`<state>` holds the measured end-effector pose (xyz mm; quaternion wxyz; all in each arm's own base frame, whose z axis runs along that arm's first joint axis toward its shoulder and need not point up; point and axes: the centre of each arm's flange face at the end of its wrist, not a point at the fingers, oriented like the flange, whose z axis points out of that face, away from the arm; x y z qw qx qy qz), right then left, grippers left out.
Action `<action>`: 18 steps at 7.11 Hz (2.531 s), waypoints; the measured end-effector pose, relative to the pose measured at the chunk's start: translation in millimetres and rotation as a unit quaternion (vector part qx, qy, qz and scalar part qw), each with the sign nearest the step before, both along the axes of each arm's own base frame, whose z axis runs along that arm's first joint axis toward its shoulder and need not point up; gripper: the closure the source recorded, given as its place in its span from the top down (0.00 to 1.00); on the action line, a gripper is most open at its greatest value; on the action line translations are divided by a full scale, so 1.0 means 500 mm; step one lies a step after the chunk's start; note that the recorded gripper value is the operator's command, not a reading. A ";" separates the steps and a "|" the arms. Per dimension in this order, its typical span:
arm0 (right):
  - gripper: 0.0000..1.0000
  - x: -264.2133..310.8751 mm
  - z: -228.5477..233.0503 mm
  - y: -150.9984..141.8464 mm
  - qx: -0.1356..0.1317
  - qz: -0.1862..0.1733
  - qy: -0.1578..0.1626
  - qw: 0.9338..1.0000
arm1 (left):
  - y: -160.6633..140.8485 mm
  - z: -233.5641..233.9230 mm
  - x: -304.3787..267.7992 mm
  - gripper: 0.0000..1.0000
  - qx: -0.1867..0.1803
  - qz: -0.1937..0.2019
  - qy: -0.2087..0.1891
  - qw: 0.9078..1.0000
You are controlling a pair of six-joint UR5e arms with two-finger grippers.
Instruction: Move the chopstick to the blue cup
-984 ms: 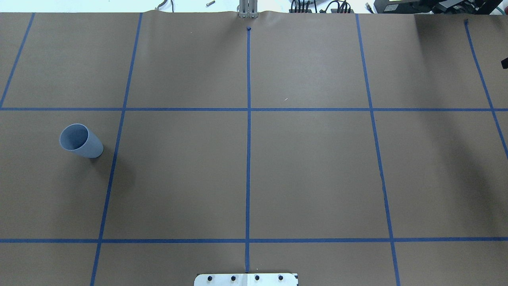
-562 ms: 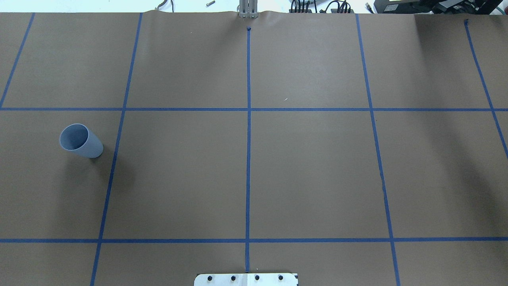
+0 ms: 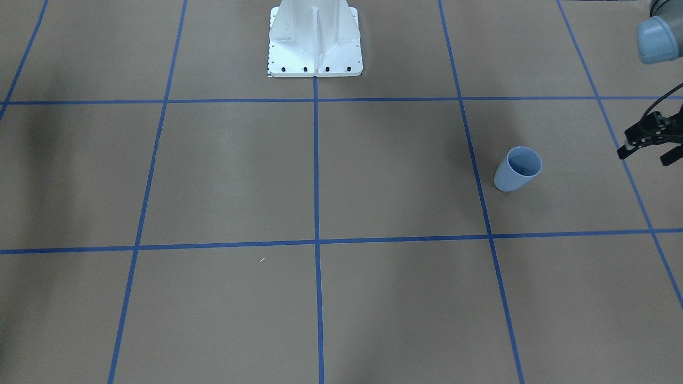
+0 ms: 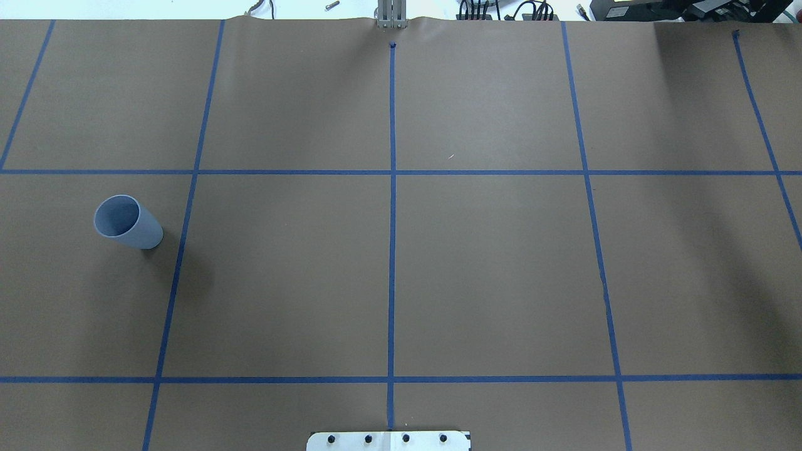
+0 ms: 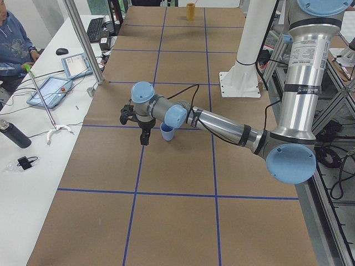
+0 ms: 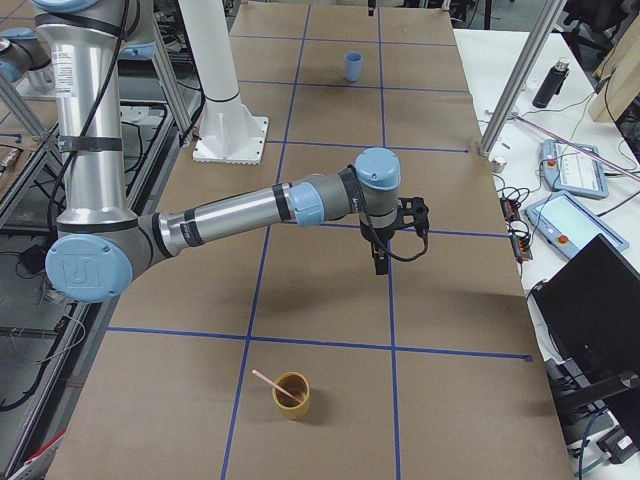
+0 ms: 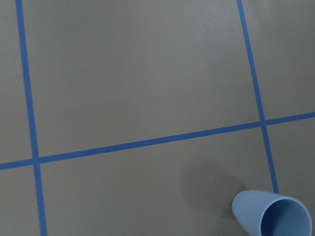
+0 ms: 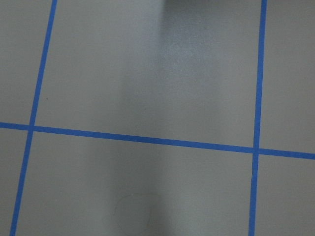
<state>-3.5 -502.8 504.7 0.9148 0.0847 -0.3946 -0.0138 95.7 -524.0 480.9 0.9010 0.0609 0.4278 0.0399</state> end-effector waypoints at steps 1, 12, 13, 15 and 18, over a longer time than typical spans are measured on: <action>1.00 -0.003 0.000 0.000 0.000 -0.001 0.000 1.000 | 0.011 0.001 0.063 0.98 -0.010 0.011 -0.008 1.000; 1.00 -0.046 0.036 -0.005 -0.020 -0.022 0.001 1.000 | 0.053 -0.042 0.371 0.00 -0.034 0.036 -0.022 0.999; 1.00 -0.046 0.035 -0.007 -0.019 -0.022 0.001 1.000 | 0.036 -0.096 0.384 0.00 -0.033 0.042 -0.005 0.999; 1.00 -0.054 0.032 -0.009 -0.019 -0.026 -0.002 0.999 | -0.010 -0.265 0.433 0.00 -0.063 0.016 0.044 0.997; 1.00 -0.060 0.030 -0.008 -0.020 -0.030 -0.008 0.999 | 0.000 -0.575 0.678 0.00 -0.140 -0.026 0.095 0.985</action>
